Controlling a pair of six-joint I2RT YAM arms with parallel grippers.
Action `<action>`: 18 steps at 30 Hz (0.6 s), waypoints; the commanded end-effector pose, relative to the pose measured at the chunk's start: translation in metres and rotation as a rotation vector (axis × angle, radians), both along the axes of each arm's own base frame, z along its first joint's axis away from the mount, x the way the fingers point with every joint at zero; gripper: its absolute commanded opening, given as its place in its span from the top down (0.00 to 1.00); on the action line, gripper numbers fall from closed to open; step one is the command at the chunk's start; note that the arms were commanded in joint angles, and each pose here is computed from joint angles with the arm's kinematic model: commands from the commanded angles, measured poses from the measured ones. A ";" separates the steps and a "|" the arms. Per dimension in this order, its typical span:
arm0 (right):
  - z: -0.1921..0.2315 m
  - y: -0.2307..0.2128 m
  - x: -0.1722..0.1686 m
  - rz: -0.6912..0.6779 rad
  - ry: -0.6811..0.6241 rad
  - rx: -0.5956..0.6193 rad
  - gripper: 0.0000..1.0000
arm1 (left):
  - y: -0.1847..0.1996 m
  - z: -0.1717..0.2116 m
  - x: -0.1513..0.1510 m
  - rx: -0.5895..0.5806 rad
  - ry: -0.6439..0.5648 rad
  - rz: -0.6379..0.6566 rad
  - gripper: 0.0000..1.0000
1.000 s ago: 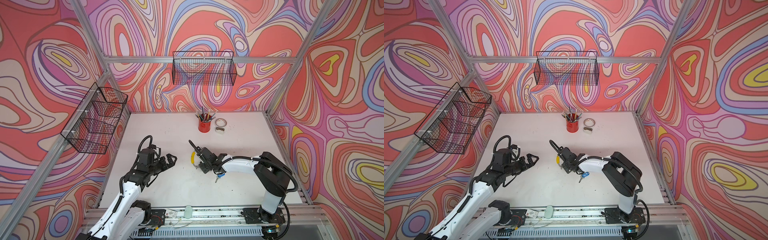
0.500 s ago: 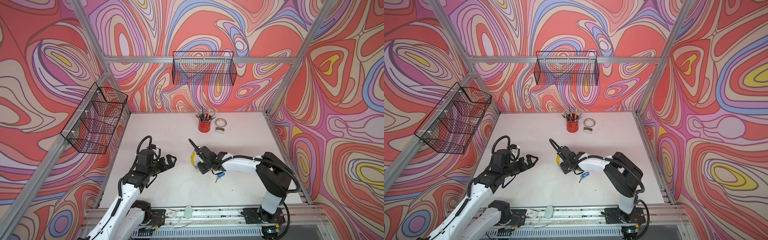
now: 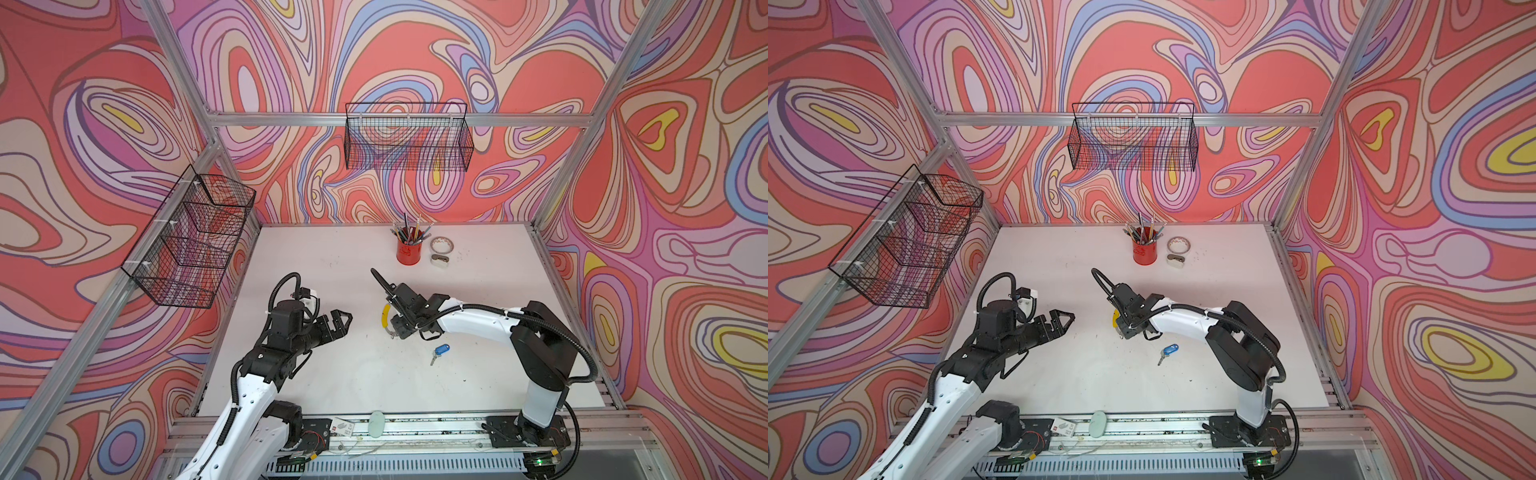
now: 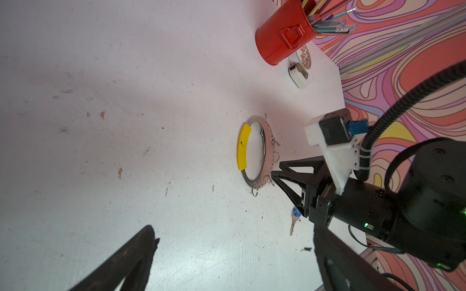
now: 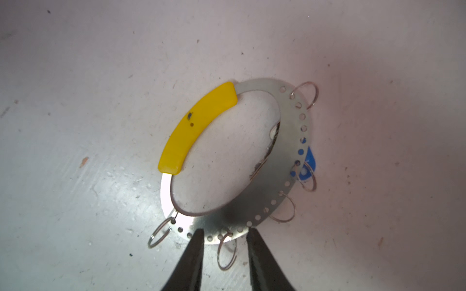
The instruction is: Put the keys on the keyring
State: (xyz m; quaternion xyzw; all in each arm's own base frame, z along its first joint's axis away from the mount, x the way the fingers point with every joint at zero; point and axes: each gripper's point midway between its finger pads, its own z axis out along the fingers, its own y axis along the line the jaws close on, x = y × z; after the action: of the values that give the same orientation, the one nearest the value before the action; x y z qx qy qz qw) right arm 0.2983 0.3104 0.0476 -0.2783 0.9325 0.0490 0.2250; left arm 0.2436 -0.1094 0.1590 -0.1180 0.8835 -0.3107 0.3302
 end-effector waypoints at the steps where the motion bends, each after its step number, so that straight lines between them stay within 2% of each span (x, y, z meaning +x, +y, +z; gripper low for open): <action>1: -0.011 -0.004 -0.001 0.003 0.026 -0.044 0.73 | 0.001 0.009 0.002 0.007 -0.026 -0.008 0.00; 10: -0.018 -0.015 0.002 -0.012 0.010 -0.116 0.81 | 0.000 0.008 0.005 0.004 -0.022 -0.007 0.00; 18: -0.017 -0.016 0.005 -0.012 -0.004 -0.128 0.88 | -0.001 0.007 0.006 0.002 -0.017 -0.010 0.00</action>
State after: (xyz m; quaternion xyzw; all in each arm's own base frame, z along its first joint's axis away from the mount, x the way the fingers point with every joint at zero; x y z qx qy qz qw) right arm 0.2990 0.2972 0.0331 -0.2832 0.9361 0.0052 0.2086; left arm 0.2449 -0.1099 0.1544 -0.1198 0.8870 -0.3084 0.3220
